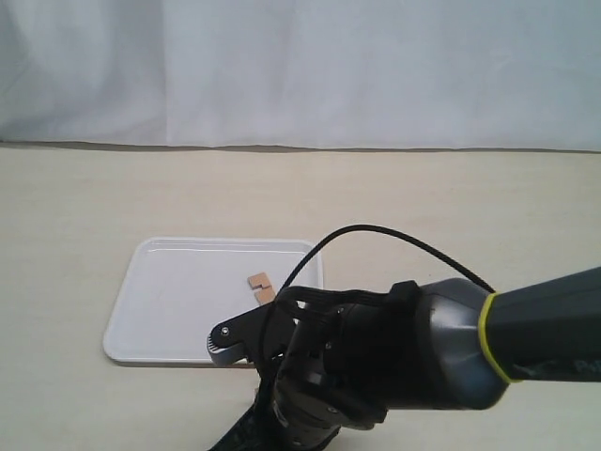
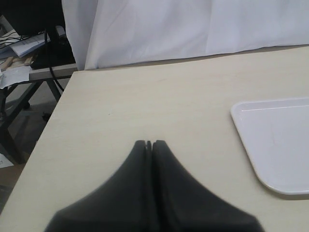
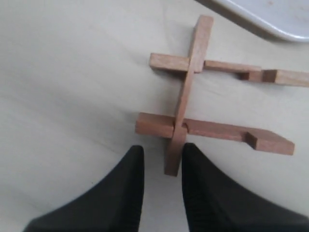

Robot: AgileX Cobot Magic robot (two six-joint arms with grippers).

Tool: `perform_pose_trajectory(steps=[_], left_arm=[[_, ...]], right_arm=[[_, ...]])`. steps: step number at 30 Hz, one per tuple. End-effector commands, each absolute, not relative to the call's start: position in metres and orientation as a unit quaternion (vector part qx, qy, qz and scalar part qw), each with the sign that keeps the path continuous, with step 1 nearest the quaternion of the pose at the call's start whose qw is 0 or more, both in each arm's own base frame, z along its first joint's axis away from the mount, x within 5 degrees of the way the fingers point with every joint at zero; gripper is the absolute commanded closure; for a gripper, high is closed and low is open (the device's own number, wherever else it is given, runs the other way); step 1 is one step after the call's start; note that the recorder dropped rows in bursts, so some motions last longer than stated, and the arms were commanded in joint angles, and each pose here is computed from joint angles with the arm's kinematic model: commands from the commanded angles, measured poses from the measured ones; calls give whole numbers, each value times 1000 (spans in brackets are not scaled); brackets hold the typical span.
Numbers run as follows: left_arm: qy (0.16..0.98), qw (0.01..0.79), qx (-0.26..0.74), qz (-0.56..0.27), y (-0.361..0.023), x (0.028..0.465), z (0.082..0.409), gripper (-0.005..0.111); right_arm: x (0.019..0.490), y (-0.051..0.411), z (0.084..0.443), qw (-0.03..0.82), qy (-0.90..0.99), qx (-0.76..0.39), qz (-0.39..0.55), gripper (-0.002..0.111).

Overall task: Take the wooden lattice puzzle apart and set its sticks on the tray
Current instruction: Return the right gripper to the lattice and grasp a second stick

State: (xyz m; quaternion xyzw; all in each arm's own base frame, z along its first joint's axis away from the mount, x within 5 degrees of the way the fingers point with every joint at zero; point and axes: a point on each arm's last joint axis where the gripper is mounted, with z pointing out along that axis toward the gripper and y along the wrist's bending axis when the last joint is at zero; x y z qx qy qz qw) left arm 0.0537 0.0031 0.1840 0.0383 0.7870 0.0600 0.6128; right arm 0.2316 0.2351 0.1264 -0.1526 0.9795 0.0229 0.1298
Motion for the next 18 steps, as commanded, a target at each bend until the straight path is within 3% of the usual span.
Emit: perform_pose_trajectory(steps=[1,6,18], left_arm=[[784,617,35,57,3,54,184,107],[784,617,35,57,3,54,184,107],[784,617,35,57,3,54,184,107]], right_arm=[[232,236,127,138,979,-149,30,85],[233,235,126,139,978,-155,21,104],[230,230,138,131,981,-146,5,104]])
